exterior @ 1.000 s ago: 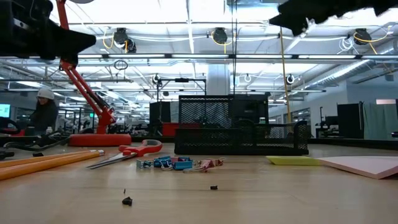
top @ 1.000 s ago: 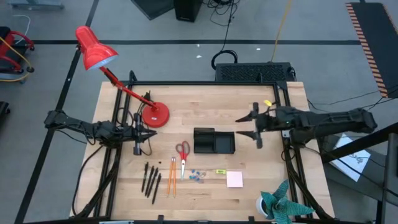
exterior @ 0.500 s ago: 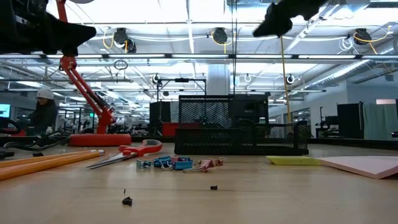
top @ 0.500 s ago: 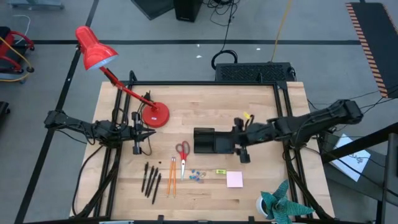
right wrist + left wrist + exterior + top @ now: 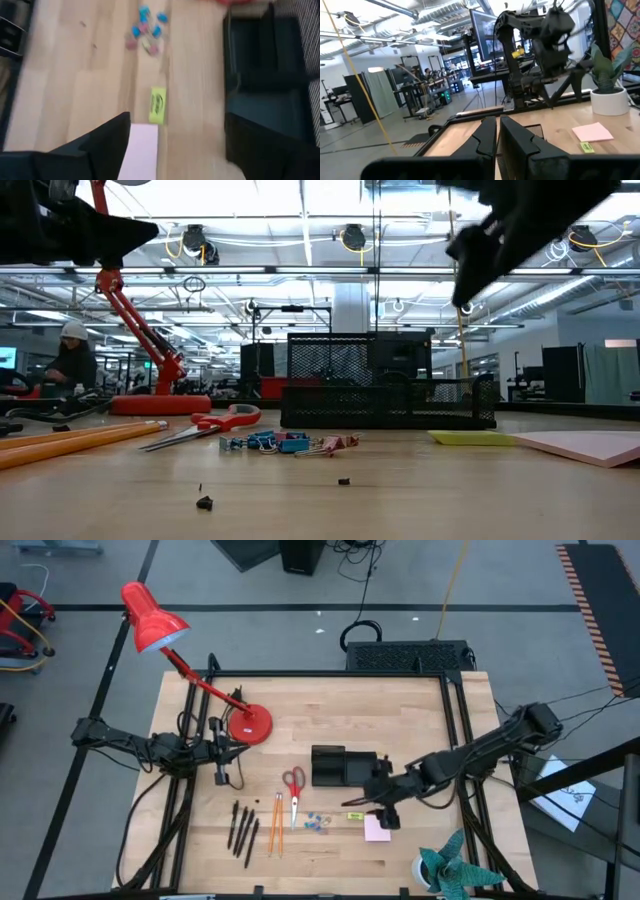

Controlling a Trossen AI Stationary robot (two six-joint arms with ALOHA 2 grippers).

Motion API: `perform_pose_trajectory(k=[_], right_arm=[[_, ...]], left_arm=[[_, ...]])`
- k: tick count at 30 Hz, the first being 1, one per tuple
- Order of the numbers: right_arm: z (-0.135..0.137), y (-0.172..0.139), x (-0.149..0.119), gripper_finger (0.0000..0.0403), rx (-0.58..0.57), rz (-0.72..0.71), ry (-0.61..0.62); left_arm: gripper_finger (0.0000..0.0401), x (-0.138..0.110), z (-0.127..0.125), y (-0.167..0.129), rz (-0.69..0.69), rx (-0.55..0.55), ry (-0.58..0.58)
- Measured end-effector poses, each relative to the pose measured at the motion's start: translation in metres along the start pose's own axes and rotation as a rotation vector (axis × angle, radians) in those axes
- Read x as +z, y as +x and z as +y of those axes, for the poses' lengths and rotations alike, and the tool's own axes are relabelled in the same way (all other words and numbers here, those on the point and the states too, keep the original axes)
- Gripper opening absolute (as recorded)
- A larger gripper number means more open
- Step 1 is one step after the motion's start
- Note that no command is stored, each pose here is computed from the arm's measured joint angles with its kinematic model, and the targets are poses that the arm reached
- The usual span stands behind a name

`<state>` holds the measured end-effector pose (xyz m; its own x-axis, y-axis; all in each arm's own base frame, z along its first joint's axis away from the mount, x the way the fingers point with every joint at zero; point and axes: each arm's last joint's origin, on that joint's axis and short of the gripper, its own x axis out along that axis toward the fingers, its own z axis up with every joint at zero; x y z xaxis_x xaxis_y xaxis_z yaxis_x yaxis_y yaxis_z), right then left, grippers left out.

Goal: Pick and place office supplies into organizer
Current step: Put the pink sticky note into the black desk organizer

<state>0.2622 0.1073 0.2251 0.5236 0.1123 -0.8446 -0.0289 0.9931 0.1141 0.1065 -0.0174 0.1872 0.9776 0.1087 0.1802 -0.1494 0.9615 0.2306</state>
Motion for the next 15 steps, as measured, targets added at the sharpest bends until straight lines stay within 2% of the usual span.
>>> perform_pose_trajectory(k=[8, 15], right_arm=[[0.015, 0.025, -0.010, 0.0338, 0.081, 0.128, 0.052], [0.026, 0.027, -0.018, 0.0338, 0.085, 0.159, 0.091]], left_arm=[[0.0033, 0.001, 0.000, 0.000, -0.012, 0.003, -0.014], [0.0033, 0.001, 0.001, 0.000, -0.009, 0.010, -0.032]])
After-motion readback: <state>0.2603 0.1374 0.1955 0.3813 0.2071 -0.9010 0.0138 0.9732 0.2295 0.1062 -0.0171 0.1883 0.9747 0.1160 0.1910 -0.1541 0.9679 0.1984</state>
